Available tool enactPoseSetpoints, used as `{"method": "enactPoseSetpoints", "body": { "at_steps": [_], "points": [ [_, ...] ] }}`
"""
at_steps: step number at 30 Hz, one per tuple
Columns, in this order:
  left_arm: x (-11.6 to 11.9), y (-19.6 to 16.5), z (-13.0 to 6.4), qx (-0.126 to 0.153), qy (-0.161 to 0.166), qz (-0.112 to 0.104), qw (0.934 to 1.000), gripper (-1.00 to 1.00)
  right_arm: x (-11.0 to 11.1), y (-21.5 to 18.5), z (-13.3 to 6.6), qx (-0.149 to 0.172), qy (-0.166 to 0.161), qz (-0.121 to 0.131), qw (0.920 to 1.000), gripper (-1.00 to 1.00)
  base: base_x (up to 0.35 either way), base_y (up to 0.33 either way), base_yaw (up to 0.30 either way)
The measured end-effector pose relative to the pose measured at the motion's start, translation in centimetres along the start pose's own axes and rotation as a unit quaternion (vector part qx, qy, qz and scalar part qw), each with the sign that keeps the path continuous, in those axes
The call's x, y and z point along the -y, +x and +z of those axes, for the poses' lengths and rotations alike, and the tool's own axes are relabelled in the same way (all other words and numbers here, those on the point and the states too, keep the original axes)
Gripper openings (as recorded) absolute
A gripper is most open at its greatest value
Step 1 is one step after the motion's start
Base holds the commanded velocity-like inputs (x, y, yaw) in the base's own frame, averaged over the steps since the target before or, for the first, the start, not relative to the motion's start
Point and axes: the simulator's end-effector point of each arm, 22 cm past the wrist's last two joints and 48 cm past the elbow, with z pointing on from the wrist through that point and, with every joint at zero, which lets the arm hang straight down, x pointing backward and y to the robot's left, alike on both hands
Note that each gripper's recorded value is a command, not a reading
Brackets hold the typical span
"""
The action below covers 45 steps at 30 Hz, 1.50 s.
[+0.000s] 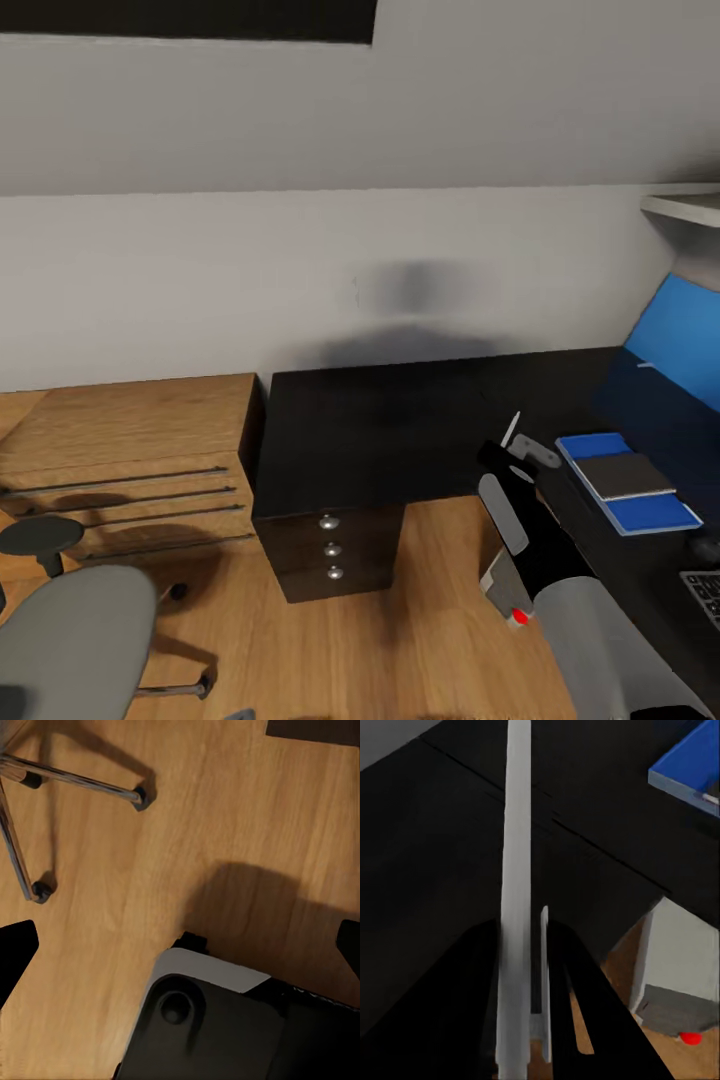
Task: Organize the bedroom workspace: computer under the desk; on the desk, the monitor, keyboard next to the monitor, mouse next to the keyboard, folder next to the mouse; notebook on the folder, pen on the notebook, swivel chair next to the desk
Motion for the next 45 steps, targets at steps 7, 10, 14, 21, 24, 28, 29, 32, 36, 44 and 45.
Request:
{"method": "enactPoseSetpoints", "body": {
  "at_steps": [7, 10, 14, 21, 24, 28, 29, 32, 36, 44, 45],
  "points": [
    [-0.7, 0.7, 0.2, -0.007, -0.007, -0.003, 0.9999, 1.00, 3.7, -1.4, 1.1, 0.004, 0.033, 0.028, 0.9991, -1.00, 0.000, -0.319, -0.185],
    [-0.8, 0.6, 0.2, -0.007, -0.008, -0.003, 0.9999, 1.00, 3.8, -1.5, 1.2, 0.003, 0.035, 0.029, 0.9990, -1.00, 0.000, -0.241, -0.020],
    [-0.9, 0.6, 0.3, -0.007, -0.010, -0.004, 0.9999, 1.00, 5.1, 0.4, 1.9, -0.013, 0.052, 0.027, 0.9982, -1.00, 0.000, -0.055, -0.004],
    [-0.9, 0.4, 0.2, -0.001, -0.011, -0.009, 0.9999, 1.00, 8.8, 0.8, 3.5, -0.013, 0.102, 0.084, 0.9912, -1.00, 0.003, -0.008, -0.001],
    [-1.0, -0.3, 0.2, 0.014, -0.012, -0.018, 0.9997, 1.00, 10.7, 0.6, 3.8, -0.014, 0.122, 0.116, 0.9856, -1.00, 0.128, -0.001, 0.000],
    [-1.0, -0.6, 0.2, 0.022, -0.012, -0.024, 0.9994, 1.00, 11.9, 0.7, 3.9, -0.017, 0.134, 0.143, 0.9804, -1.00, 0.241, 0.000, 0.000],
    [-1.0, -0.7, 0.2, 0.023, -0.012, -0.024, 0.9994, 1.00, 12.0, 0.8, 3.9, -0.020, 0.135, 0.151, 0.9791, -1.00, 0.107, 0.000, 0.000],
    [-0.9, -0.7, 0.2, 0.024, -0.012, -0.025, 0.9993, 1.00, 12.5, 1.0, 4.2, -0.031, 0.136, 0.184, 0.9730, -1.00, 0.045, 0.000, 0.000],
    [-0.9, -0.7, 0.2, 0.024, -0.011, -0.025, 0.9993, 1.00, 13.2, 0.9, 4.4, -0.037, 0.137, 0.206, 0.9683, -1.00, 0.110, 0.000, 0.000],
    [-0.6, -0.7, 0.1, 0.025, -0.009, -0.023, 0.9994, 1.00, 14.4, 0.0, 4.6, -0.030, 0.142, 0.211, 0.9667, -1.00, 0.081, -0.043, 0.000],
    [-0.6, -0.7, 0.1, 0.025, -0.009, -0.023, 0.9994, 1.00, 14.5, 0.0, 4.6, -0.030, 0.143, 0.211, 0.9666, -1.00, 0.181, -0.178, 0.000]
  ]
}}
